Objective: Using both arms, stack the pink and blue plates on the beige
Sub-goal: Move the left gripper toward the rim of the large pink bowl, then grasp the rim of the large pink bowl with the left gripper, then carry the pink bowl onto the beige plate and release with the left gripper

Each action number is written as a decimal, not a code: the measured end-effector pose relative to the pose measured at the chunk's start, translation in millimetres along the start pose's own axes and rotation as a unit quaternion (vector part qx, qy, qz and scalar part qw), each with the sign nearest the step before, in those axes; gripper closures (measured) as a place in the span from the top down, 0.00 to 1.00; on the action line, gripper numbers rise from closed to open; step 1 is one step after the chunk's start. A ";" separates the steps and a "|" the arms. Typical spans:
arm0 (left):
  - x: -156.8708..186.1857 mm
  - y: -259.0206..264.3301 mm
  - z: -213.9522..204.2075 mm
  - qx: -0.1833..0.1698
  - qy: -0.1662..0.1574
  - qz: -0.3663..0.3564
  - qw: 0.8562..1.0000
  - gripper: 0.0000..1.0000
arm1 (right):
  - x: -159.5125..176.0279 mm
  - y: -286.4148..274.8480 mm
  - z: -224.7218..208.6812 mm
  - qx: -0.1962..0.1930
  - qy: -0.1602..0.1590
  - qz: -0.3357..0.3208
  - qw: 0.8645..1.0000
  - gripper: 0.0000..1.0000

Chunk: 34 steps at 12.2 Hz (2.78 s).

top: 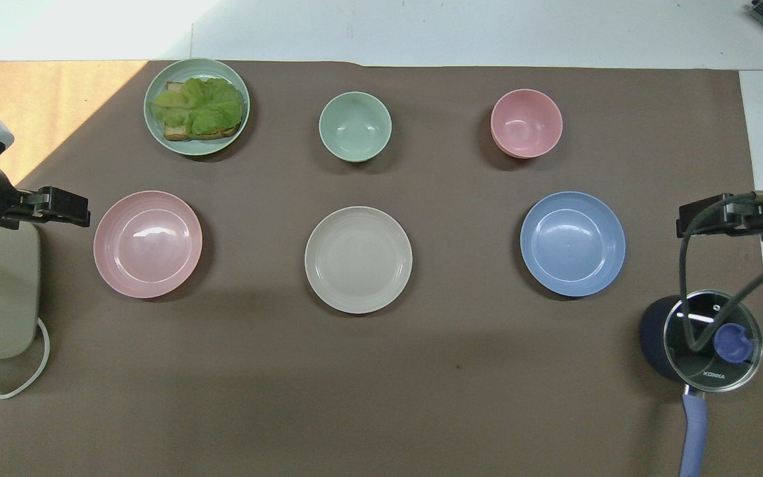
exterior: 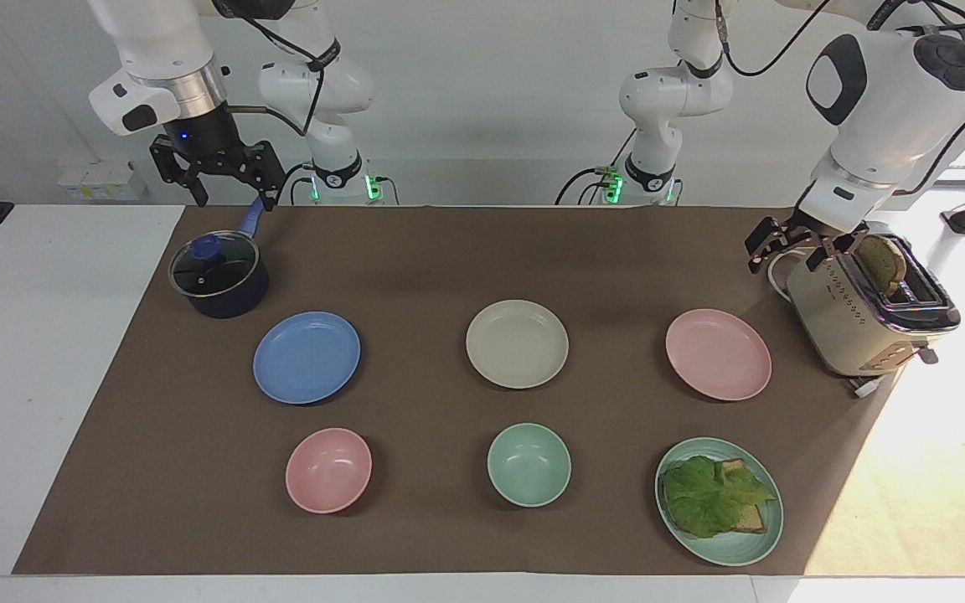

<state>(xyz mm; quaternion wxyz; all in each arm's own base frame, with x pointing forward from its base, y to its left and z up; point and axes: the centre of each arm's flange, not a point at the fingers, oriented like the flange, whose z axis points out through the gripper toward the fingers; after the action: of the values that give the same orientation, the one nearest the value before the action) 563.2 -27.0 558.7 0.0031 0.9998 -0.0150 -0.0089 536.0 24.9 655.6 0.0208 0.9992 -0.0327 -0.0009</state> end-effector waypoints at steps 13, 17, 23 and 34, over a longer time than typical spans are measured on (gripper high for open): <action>13.1 -79.3 205.3 -0.011 -0.018 -0.004 1.000 1.00 | 0.2 0.8 0.3 0.000 0.000 0.001 1.000 1.00; 5.8 -91.4 234.9 -0.014 -0.027 -0.019 0.999 1.00 | 0.4 2.3 0.4 0.000 0.000 0.002 1.000 1.00; -1.0 -85.0 245.1 -0.016 -0.041 -0.030 0.999 0.47 | 0.5 3.0 0.5 0.000 0.000 0.003 1.000 1.00; 15.0 -66.3 126.7 -0.077 -0.123 -0.049 0.988 0.04 | 0.8 5.8 0.9 0.000 -0.001 0.005 1.000 1.00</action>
<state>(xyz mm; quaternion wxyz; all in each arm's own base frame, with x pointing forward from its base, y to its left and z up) 577.9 38.1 431.3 0.0780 0.9875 0.0346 -0.1327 536.4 19.1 654.9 0.0209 0.9991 -0.0375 -0.0017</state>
